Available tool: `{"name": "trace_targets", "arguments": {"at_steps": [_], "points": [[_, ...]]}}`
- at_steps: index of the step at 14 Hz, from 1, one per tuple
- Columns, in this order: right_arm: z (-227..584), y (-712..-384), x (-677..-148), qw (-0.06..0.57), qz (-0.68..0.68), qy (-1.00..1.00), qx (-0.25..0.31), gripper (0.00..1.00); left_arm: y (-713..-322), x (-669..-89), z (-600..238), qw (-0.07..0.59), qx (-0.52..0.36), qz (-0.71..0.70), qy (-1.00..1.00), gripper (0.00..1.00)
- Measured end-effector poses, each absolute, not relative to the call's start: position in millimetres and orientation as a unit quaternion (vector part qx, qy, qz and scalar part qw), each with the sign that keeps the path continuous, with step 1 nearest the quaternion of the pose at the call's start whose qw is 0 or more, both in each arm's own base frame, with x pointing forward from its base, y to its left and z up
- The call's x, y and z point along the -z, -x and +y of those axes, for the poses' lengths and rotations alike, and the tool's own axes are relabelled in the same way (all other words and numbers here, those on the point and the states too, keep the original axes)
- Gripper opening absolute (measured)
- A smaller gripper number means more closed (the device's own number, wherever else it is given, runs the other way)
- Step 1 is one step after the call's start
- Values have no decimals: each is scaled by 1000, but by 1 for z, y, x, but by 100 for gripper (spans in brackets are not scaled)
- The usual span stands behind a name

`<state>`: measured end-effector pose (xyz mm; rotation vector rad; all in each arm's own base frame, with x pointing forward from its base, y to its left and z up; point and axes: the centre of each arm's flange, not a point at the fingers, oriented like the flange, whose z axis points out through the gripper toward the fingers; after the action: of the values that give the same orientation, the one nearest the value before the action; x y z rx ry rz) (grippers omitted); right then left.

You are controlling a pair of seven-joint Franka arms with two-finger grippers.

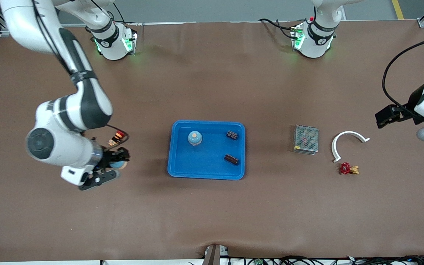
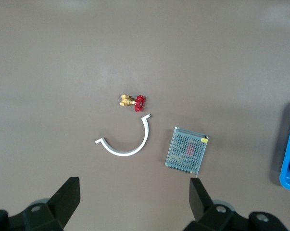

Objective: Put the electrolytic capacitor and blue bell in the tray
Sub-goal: 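Carry the second blue bell with the right gripper to the tray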

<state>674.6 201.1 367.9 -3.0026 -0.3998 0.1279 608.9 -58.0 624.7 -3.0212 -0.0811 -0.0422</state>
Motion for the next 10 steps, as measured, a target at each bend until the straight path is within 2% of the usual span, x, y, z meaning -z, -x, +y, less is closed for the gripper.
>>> {"name": "trace_targets", "arguments": {"at_steps": [5, 10], "points": [[320, -639, -357, 56, -33, 998, -19, 69, -585, -649, -63, 39, 7, 18, 999, 100], [365, -627, -289, 59, -11, 998, -17, 69, -553, -653, -77, 53, -1, 27, 998, 100]]}}
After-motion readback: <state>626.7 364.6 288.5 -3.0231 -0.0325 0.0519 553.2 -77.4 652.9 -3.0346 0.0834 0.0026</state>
